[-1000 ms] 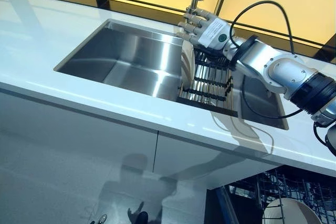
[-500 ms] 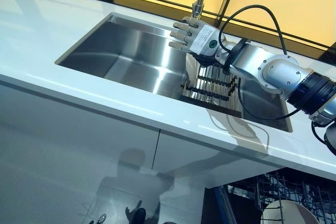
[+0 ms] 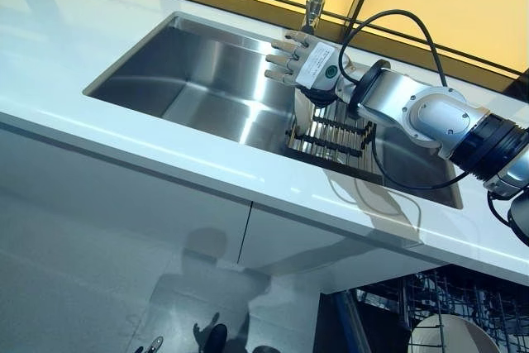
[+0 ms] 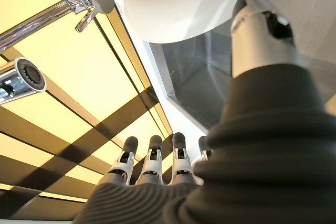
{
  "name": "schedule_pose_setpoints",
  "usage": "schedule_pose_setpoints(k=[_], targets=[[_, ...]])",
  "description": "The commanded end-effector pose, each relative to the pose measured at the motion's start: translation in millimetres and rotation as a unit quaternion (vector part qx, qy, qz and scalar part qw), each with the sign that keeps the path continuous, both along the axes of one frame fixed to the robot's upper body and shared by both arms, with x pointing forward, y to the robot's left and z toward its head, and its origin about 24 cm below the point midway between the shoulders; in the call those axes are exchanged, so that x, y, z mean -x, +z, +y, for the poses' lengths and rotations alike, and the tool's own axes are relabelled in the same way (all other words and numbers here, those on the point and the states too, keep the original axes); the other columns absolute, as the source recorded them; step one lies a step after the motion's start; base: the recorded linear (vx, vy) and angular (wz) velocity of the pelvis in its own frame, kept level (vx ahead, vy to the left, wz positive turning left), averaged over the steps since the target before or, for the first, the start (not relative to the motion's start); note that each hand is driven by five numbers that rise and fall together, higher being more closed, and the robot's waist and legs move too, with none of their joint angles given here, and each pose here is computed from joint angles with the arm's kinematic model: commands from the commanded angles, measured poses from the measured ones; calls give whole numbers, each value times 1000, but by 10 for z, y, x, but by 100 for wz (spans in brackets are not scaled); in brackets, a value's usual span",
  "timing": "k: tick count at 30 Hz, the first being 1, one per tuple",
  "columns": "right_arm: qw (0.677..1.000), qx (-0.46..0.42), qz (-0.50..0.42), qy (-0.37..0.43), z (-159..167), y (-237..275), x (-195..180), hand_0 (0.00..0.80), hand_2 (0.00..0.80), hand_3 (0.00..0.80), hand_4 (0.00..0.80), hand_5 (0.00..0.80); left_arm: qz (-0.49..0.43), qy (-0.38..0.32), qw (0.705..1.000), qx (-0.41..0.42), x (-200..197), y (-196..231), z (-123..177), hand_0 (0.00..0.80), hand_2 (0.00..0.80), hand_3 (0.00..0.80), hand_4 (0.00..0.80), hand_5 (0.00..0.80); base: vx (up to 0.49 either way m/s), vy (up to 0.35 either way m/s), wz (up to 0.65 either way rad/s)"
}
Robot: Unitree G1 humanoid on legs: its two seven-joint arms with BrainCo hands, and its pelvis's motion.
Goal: Take plates into dishwasher
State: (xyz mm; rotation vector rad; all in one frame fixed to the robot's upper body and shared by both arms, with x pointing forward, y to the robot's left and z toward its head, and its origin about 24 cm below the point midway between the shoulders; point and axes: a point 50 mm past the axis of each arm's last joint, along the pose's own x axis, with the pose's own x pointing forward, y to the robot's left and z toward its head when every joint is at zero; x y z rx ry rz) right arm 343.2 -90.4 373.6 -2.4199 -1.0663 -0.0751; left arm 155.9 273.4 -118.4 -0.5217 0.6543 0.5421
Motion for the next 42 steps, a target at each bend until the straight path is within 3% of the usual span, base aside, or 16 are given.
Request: schedule_pose_setpoints(k=[1, 42], targets=[[997, 32, -63, -15, 38, 337, 141, 0, 0, 0, 0, 0, -23, 24, 999, -16, -44, 96, 166, 0, 0, 0, 0, 0, 0, 0, 0], [993, 71, -66, -71, -56, 278, 69, 0, 0, 0, 0, 0, -29, 56, 998, -13, -26, 139, 298, 0, 0, 0, 0, 0, 0, 0, 0]])
